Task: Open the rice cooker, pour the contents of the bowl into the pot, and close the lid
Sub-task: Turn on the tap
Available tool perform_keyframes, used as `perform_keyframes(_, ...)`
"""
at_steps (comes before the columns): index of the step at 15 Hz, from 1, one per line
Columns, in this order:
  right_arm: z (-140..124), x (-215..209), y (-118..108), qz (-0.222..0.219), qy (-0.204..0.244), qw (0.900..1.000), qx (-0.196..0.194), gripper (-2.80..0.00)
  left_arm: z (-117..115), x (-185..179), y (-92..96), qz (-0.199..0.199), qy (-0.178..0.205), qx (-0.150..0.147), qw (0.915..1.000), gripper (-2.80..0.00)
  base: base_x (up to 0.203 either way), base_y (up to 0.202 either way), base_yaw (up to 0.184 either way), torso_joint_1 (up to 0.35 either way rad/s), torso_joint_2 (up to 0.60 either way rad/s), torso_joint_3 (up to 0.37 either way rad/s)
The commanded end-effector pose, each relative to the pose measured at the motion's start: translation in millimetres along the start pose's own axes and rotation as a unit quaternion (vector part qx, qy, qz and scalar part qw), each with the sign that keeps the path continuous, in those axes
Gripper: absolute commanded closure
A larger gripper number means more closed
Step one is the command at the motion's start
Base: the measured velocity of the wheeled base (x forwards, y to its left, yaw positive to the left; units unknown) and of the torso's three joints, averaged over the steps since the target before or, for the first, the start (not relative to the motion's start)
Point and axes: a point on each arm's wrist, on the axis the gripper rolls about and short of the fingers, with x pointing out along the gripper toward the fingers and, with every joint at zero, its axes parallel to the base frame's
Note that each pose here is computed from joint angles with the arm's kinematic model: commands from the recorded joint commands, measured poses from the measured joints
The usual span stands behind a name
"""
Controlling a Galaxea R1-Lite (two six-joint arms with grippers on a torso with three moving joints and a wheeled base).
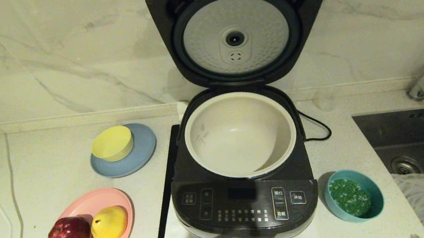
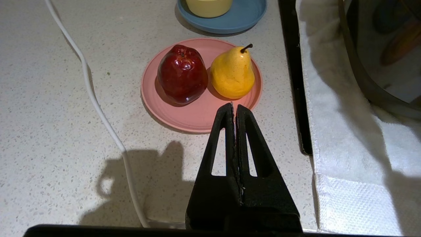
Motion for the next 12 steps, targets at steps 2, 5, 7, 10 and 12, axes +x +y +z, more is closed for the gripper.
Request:
perform_keyframes(2, -0.5, 0.0, 0.0, 0.000, 0.000, 1.000, -0.001, 0.00, 0.0, -0.1, 0.0, 0.000, -0.001, 0.000, 1.0000, 0.00, 0.000, 0.000, 0.000, 0.000, 0.00, 0.000)
perform_keyframes(5, -0.6, 0.0, -0.1, -0.001, 0.001, 1.000, 0.001, 0.00, 0.0, -0.1, 0.0, 0.001, -0.001, 0.000, 1.0000, 0.00, 0.000, 0.000, 0.000, 0.000, 0.00, 0.000)
perform_keyframes(7, -0.4, 0.0, -0.1, -0.001, 0.000, 1.000, -0.009, 0.00, 0.0, -0.1, 0.0, 0.001, -0.001, 0.000, 1.0000, 0.00, 0.000, 0.000, 0.000, 0.000, 0.00, 0.000)
perform_keyframes(10, -0.4, 0.1, -0.1, -0.002, 0.000, 1.000, 0.000, 0.00, 0.0, -0.1, 0.0, 0.001, -0.001, 0.000, 1.0000, 0.00, 0.000, 0.000, 0.000, 0.000, 0.00, 0.000)
perform_keyframes(12, -0.4, 0.0, -0.1, -0.001, 0.000, 1.000, -0.001, 0.00, 0.0, -0.1, 0.0, 0.000, -0.001, 0.000, 1.0000, 0.00, 0.000, 0.000, 0.000, 0.000, 0.00, 0.000)
